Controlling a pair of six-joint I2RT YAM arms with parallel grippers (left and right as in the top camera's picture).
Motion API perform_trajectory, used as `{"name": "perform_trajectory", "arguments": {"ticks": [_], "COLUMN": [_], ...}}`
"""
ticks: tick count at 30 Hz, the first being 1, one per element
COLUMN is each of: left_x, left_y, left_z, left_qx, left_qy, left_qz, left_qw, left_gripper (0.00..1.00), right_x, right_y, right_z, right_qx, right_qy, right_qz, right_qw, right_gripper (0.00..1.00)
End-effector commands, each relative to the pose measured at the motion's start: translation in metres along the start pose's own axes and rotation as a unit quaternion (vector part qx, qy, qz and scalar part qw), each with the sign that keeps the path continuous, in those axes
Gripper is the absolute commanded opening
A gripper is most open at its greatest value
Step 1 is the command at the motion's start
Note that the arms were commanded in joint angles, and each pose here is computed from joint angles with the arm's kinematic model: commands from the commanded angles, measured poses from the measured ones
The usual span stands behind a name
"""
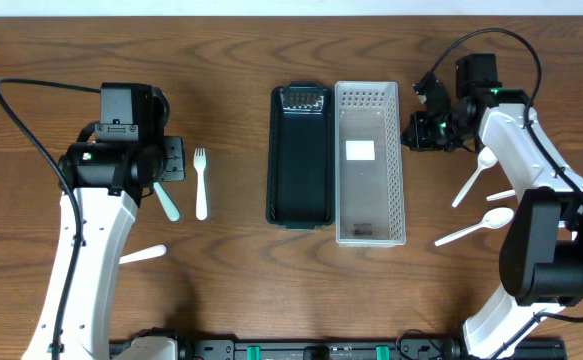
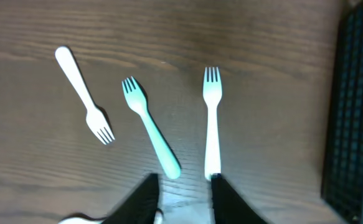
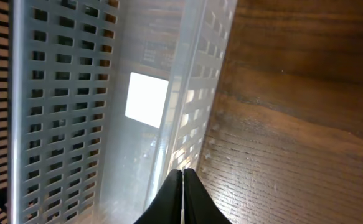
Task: Pack container
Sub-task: 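Lower the right gripper onto the upper white spoon and grasp it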
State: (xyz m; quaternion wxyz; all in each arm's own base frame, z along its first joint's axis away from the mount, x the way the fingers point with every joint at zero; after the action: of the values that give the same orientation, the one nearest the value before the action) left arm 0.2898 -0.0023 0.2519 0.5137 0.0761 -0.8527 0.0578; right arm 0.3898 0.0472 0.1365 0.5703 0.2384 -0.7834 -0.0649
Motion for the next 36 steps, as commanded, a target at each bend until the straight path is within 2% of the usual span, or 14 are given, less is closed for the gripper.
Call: {"name": "perform_trajectory", "arguments": {"ticks": [1, 2, 3, 4, 5, 7, 10, 13, 17, 31, 36], "left_x": [0.002, 0.002, 0.002, 0.002, 0.002, 0.002, 0.002, 0.002, 0.002, 0.002, 0.002], "left_y": [0.002, 0.002, 0.002, 0.002, 0.002, 0.002, 0.002, 0.002, 0.002, 0.002, 0.002], "left_z": [-0.005, -0.005, -0.005, -0.005, -0.005, -0.005, -0.005, -0.005, -0.005, -0.005, -0.005], "left_qx": [0.006, 0.006, 0.006, 0.006, 0.006, 0.006, 0.006, 0.006, 0.006, 0.006, 0.006], "left_qy": [-0.006, -0.006, -0.005, -0.006, -0.006, -0.006, -0.006, -0.006, -0.006, -0.006, -0.006], "left_qz": [-0.006, -0.006, -0.007, -0.006, -0.006, -0.006, -0.006, -0.006, -0.006, -0.006, -0.006], "left_qw": [1.000, 1.000, 1.000, 1.000, 1.000, 1.000, 1.000, 1.000, 1.000, 1.000, 1.000], "left_gripper": [0.38, 0.42, 0.53, 0.59, 0.62, 0.64, 0.72, 0.72, 0.72, 0.73, 0.73], "right_x": [0.001, 0.004, 0.008, 0.014, 0.021, 0.040, 0.066, 0.077, 0.075, 0.009, -0.002], "right_y": [-0.013, -0.018, -0.024, -0.028, -0.032, -0.041, -0.052, -0.064, -0.086, -0.128, -0.133], "right_z": [-0.002, -0.001, 0.000, 0.000, 0.000, 0.000, 0.000, 0.010, 0.029, 0.066, 0.070], "right_qx": [-0.037, -0.059, -0.080, -0.096, -0.116, -0.156, -0.213, -0.280, -0.356, -0.393, -0.395], "right_qy": [0.007, 0.008, 0.006, 0.003, -0.001, -0.013, -0.036, -0.039, -0.019, 0.101, 0.116], "right_qz": [0.068, 0.093, 0.119, 0.140, 0.162, 0.209, 0.254, 0.274, 0.312, 0.308, 0.307], "right_qw": [0.997, 0.994, 0.990, 0.986, 0.980, 0.965, 0.943, 0.919, 0.881, 0.860, 0.858], "right_gripper": [0.08, 0.12, 0.26, 0.38, 0.41, 0.39, 0.59, 0.59, 0.67, 0.66, 0.61]}}
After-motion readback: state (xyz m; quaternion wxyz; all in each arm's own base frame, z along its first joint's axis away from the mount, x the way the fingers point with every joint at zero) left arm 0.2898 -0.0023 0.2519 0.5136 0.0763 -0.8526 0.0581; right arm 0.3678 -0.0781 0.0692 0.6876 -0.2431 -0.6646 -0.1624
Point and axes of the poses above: each gripper's point midway between its finger pads, its own x axis back along the fingers, its own y axis along the line the jaws close on, z = x × y, the point moved 7 cm from there along x, back along the fingers, and after that the axes turned 8 degrees about x, right-handed, at the moved point
